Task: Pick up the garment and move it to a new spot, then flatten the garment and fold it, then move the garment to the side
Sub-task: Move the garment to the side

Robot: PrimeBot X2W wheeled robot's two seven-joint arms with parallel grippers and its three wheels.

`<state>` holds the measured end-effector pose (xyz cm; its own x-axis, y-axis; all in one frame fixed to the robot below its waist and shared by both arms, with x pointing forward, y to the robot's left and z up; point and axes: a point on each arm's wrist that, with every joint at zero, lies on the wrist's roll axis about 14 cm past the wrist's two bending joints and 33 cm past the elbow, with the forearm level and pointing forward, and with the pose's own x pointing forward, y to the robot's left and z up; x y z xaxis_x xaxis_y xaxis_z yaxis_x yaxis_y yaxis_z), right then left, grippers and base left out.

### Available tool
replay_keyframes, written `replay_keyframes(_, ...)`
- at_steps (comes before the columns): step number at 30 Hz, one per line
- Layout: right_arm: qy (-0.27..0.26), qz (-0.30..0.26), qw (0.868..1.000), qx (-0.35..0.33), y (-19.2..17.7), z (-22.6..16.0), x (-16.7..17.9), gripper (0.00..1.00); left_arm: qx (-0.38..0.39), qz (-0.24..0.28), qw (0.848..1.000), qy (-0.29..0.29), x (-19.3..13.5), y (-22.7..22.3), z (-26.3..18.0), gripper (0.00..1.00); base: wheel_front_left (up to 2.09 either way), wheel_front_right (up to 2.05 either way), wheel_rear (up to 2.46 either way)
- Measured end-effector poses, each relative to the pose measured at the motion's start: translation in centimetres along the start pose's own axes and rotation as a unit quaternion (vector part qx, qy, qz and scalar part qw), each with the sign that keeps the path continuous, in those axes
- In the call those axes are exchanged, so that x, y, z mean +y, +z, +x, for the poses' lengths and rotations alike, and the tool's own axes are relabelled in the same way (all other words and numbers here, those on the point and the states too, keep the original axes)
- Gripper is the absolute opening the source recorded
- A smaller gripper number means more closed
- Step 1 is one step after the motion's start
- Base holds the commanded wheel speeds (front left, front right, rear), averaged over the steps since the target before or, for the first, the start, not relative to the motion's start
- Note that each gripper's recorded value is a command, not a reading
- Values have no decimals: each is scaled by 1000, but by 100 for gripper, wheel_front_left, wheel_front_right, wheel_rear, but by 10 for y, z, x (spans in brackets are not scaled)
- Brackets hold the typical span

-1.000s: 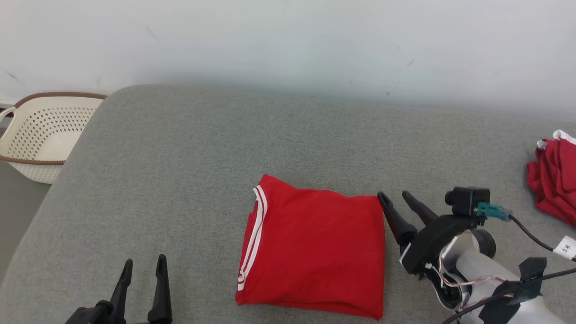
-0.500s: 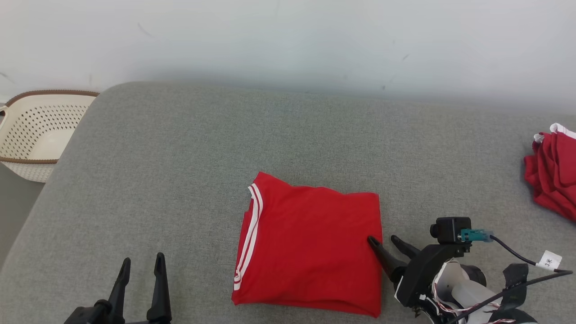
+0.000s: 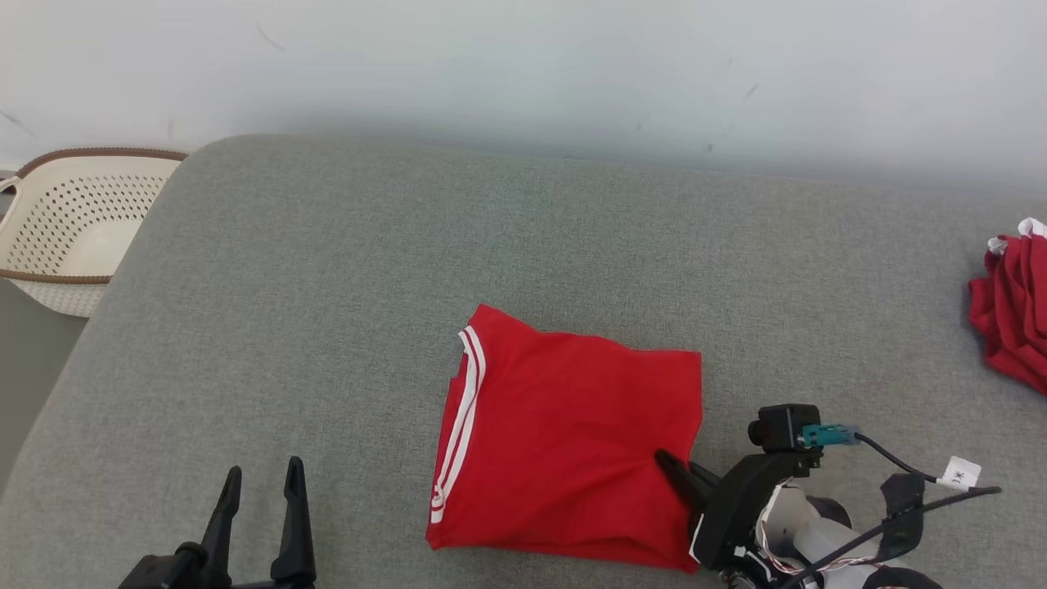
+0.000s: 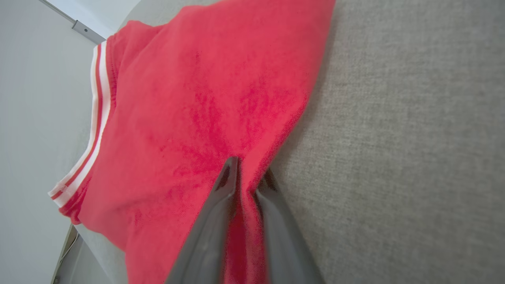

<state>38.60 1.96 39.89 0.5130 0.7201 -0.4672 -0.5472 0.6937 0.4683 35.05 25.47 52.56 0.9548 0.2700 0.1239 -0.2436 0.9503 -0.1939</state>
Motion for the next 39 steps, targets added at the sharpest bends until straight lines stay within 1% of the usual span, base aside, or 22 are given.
replay_keyframes(3, -4, -11, 1000, -16, 7, -2, -4, 0, -1, 0, 1000, 1, 1, 1, 0, 100, 0, 0, 0)
replay_keyframes(8, -25, -41, 997, -60, 36, -13, -21, 0, -2, -2, 1000, -1, -1, 1, 2, 100, 0, 0, 0)
replay_keyframes(16, -76, -103, 986, -105, 87, -44, -58, 0, -1, -6, 1000, -23, -18, -2, 9, 100, 0, 0, 0)
replay_keyframes(22, -130, -146, 973, -121, 120, -77, -94, 0, 2, -5, 999, -45, -33, -7, 18, 100, 0, 0, 0)
replay_keyframes(27, -179, -179, 961, -113, 141, -105, -126, 0, 6, -2, 998, -62, -45, -12, 27, 100, 0, 0, 0)
replay_keyframes(29, -202, -196, 953, -109, 150, -117, -141, 0, 7, -1, 998, -68, -51, -14, 31, 100, 0, 0, 0)
replay_keyframes(39, -283, -226, 926, -107, 190, -164, -192, 0, 18, 12, 995, -93, -67, -30, 50, 100, 0, 0, 0)
